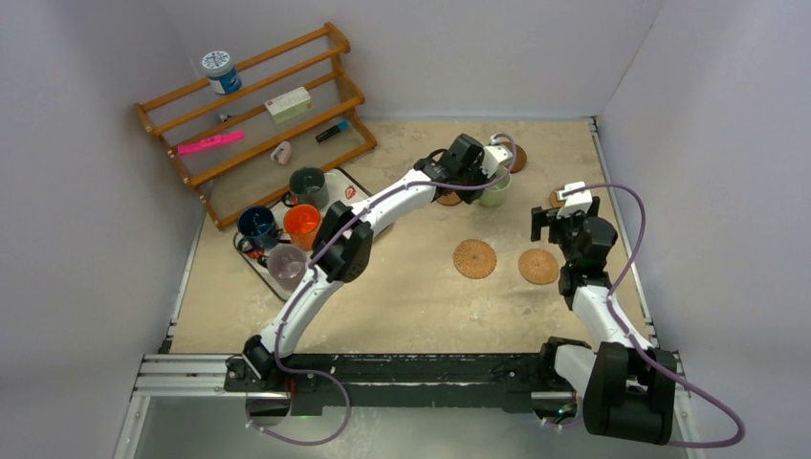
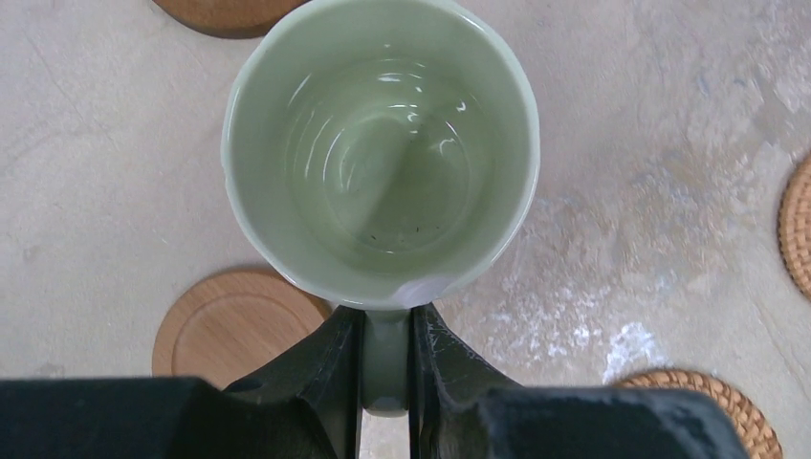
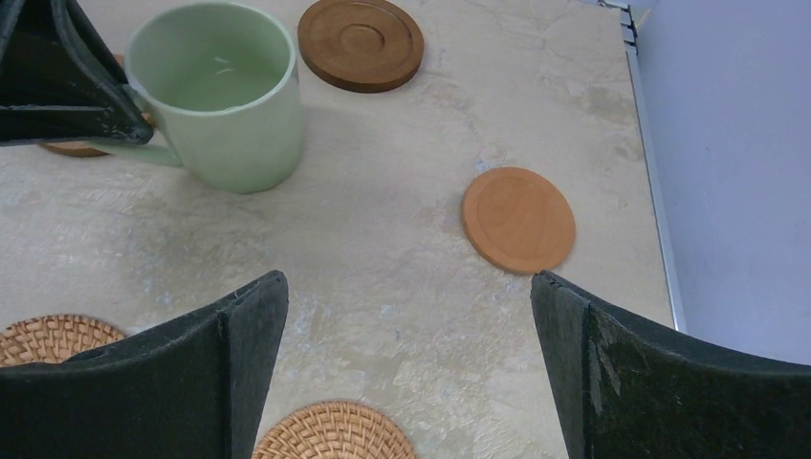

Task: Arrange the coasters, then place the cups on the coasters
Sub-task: Place the cup at the center of the board.

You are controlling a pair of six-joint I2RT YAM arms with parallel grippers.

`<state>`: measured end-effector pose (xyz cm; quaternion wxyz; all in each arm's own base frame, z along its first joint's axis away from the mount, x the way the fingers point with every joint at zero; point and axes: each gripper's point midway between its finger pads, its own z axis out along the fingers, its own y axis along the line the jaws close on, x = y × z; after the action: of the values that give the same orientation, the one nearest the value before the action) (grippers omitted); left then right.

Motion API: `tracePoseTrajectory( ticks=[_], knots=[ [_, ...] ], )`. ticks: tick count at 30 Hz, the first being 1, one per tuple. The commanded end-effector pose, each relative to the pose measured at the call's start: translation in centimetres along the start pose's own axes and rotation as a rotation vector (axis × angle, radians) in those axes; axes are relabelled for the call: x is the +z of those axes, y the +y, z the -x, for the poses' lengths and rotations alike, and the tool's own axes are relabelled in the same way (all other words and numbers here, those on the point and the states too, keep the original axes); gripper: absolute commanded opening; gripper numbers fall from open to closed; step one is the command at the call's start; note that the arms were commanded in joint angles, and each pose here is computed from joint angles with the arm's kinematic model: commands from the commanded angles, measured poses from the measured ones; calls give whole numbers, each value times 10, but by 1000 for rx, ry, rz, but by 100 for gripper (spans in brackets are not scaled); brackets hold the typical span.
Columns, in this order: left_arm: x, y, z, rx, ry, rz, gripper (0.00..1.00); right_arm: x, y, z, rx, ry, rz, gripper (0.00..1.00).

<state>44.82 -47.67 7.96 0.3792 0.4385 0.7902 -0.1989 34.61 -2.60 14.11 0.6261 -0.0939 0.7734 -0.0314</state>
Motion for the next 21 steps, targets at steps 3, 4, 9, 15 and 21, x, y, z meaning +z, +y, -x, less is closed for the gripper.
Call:
tracePoseTrajectory(
  ticks=[3,4,9,15,21],
  knots=[
    [-4,-2,38,-25,-91,40,0,-1,-8,16,-23,-66,-35,99],
    [-3,-3,36,-30,-86,39,3,0,-8,15,-23,-65,-34,99],
    [-3,-11,32,-42,-68,16,36,1,-7,14,-21,-58,-26,99],
    [-12,-20,31,-49,-62,2,55,2,-8,12,-19,-49,-33,99],
    [-17,-40,29,-64,-53,-74,56,1,-10,12,-20,-50,-42,99]
  ],
)
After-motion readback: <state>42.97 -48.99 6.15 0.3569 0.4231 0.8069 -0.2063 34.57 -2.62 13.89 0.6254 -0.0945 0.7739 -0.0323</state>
